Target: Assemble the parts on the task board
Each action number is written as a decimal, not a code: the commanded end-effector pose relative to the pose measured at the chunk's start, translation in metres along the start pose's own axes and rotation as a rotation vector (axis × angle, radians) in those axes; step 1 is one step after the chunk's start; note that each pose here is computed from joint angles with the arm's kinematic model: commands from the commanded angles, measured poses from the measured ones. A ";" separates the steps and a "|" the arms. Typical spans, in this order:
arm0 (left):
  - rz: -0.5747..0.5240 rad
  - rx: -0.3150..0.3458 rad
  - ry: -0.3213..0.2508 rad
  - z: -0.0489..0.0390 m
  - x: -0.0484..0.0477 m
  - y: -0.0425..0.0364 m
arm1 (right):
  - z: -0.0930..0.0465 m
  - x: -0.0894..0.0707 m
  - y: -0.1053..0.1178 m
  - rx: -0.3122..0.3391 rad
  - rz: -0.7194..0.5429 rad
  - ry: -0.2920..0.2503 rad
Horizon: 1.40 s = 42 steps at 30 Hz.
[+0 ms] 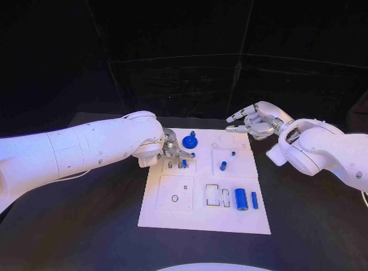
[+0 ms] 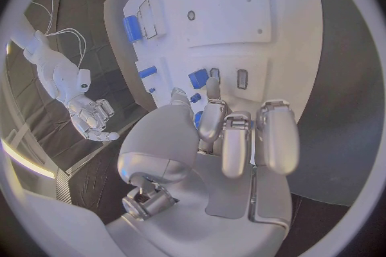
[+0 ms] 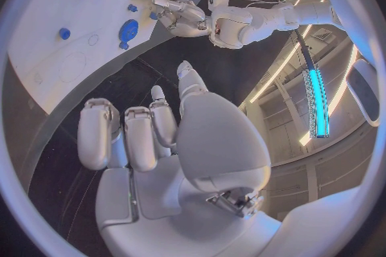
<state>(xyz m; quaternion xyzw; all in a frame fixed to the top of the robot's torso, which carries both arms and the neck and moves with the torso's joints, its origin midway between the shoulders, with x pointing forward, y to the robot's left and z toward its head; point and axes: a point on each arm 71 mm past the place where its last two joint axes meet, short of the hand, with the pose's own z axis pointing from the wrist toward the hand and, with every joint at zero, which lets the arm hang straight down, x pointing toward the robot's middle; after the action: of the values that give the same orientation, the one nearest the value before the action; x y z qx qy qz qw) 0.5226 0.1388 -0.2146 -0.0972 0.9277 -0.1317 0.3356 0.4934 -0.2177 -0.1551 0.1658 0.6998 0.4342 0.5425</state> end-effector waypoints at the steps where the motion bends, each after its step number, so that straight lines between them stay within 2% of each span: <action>1: 0.041 -0.033 0.027 0.0007 0.0005 -0.0011 | 0.001 0.000 0.002 -0.005 0.003 0.005; 14: 0.045 -0.021 0.023 0.0022 0.0016 -0.0092 | 0.003 0.000 0.001 -0.001 0.003 0.007; 42: 0.060 -0.015 0.032 0.0030 0.0020 -0.0165 | 0.007 0.002 0.002 -0.002 0.002 0.013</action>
<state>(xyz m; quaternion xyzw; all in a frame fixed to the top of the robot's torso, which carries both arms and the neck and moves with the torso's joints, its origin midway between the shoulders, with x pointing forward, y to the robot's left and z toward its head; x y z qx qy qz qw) 0.5245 0.1227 -0.2138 -0.0754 0.9346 -0.1213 0.3258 0.4978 -0.2133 -0.1566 0.1652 0.7027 0.4332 0.5397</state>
